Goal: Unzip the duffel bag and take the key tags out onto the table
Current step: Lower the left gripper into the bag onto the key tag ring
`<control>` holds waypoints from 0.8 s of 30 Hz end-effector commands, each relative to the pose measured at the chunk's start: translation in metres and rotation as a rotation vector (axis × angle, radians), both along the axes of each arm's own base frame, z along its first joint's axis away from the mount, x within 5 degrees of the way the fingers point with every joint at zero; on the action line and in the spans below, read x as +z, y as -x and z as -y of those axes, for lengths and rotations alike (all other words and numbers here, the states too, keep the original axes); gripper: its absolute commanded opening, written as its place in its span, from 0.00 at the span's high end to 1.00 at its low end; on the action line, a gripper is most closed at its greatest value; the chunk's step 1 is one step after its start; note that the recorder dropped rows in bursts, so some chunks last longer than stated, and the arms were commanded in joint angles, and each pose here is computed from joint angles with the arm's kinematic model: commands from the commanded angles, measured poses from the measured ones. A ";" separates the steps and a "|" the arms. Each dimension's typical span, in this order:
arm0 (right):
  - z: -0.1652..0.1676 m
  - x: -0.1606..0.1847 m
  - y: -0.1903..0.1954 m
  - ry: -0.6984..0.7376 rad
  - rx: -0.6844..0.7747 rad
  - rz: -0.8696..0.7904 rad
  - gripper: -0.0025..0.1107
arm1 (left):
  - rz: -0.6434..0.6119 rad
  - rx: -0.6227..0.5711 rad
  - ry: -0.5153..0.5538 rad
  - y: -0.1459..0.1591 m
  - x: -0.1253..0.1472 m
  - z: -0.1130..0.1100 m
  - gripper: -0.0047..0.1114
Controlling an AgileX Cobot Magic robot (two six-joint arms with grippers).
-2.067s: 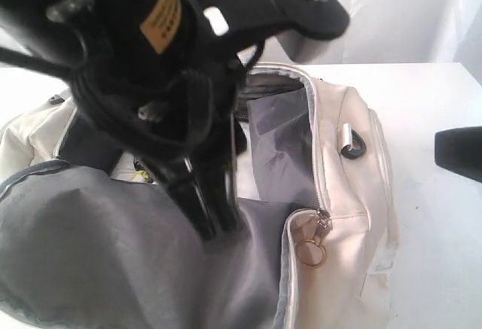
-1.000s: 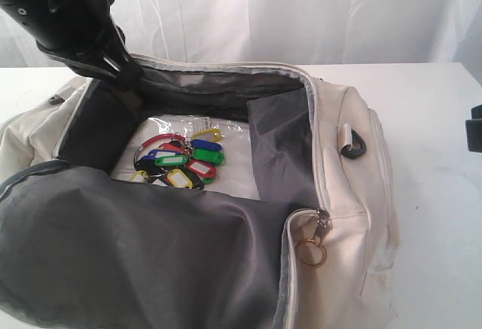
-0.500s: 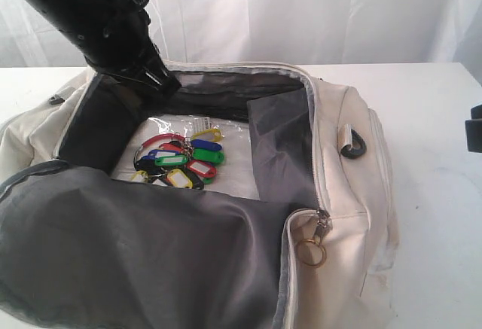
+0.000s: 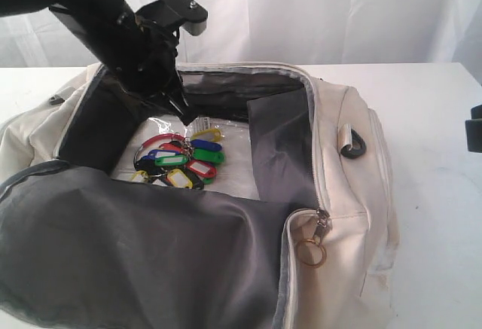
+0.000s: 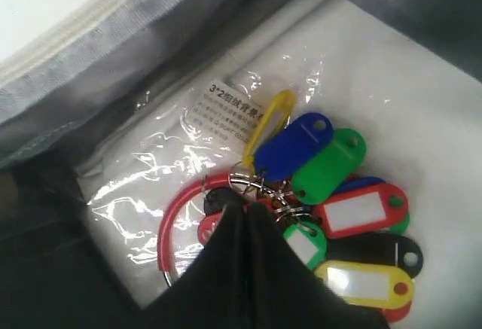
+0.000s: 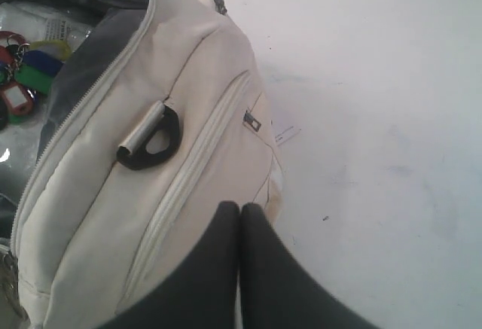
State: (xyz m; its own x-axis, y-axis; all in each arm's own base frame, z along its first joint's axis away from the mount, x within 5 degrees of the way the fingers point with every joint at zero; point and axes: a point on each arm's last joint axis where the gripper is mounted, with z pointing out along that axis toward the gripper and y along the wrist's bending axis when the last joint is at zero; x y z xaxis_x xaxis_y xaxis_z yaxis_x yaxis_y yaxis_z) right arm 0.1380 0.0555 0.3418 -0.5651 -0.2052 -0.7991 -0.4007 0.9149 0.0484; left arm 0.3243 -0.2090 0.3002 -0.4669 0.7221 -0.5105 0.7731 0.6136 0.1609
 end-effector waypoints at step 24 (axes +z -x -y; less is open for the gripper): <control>0.000 0.003 -0.001 -0.004 -0.006 0.017 0.98 | -0.059 -0.004 -0.290 -0.031 -0.074 -0.002 0.45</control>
State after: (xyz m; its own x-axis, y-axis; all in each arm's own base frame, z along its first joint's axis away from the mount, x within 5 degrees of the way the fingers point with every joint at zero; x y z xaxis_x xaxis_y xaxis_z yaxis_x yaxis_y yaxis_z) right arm 0.1380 0.0555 0.3418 -0.5651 -0.2052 -0.7991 -0.4007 0.9149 0.0484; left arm 0.3516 -0.2063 0.2370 -0.4681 0.8403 -0.2734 0.7910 0.5364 0.2943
